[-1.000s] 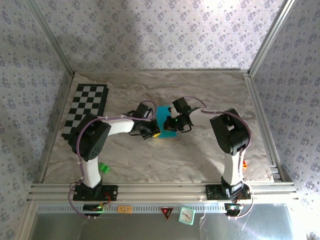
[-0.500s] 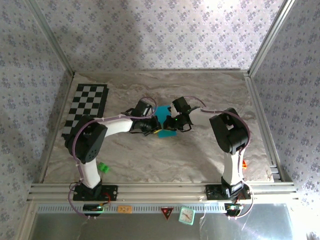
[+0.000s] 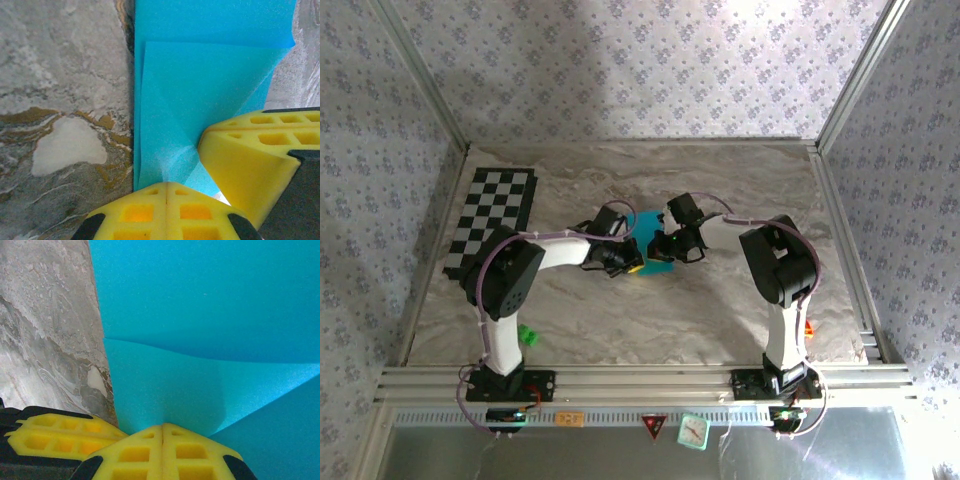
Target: Fold a paper plane with a square sheet of paper (pick it up from the middle)
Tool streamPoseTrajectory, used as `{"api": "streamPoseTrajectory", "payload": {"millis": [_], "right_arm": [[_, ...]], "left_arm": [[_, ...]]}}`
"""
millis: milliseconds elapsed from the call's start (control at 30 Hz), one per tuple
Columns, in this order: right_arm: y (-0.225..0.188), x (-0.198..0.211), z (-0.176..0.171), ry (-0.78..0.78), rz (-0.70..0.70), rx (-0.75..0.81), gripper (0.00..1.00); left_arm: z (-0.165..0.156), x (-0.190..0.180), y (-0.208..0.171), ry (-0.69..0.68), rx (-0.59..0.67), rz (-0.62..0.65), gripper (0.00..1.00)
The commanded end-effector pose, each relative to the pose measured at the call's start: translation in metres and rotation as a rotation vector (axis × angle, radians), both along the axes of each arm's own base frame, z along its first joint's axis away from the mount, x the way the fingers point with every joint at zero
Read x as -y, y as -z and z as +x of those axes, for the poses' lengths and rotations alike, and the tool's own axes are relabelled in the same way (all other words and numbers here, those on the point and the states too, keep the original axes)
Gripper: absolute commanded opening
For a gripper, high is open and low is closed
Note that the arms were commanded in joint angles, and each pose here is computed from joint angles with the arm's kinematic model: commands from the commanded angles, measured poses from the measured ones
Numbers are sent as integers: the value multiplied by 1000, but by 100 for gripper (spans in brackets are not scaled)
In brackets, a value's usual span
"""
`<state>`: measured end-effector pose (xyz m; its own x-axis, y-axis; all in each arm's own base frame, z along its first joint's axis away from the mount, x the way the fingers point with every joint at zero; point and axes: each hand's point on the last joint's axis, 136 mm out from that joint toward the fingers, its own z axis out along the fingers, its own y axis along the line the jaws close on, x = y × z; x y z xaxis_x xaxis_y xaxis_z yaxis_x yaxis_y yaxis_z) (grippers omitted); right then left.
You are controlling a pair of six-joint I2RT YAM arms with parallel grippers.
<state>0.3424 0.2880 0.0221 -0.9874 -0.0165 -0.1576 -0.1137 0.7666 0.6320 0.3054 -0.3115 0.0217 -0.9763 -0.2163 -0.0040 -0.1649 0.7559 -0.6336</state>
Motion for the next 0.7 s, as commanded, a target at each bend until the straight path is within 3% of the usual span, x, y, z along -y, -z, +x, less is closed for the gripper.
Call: {"api": "streamPoseTrajectory", "payload": {"millis": [0, 233, 667], "right_arm": [[16, 9, 4, 38, -35, -47, 4], [-2, 6, 28, 42, -2, 17, 4], [15, 8, 28, 23, -42, -7, 5]], "left_arm": [[-25, -16, 25, 0, -106, 97, 0], [-31, -23, 30, 2, -124, 122, 0], [-32, -24, 30, 8, -126, 132, 0]]}}
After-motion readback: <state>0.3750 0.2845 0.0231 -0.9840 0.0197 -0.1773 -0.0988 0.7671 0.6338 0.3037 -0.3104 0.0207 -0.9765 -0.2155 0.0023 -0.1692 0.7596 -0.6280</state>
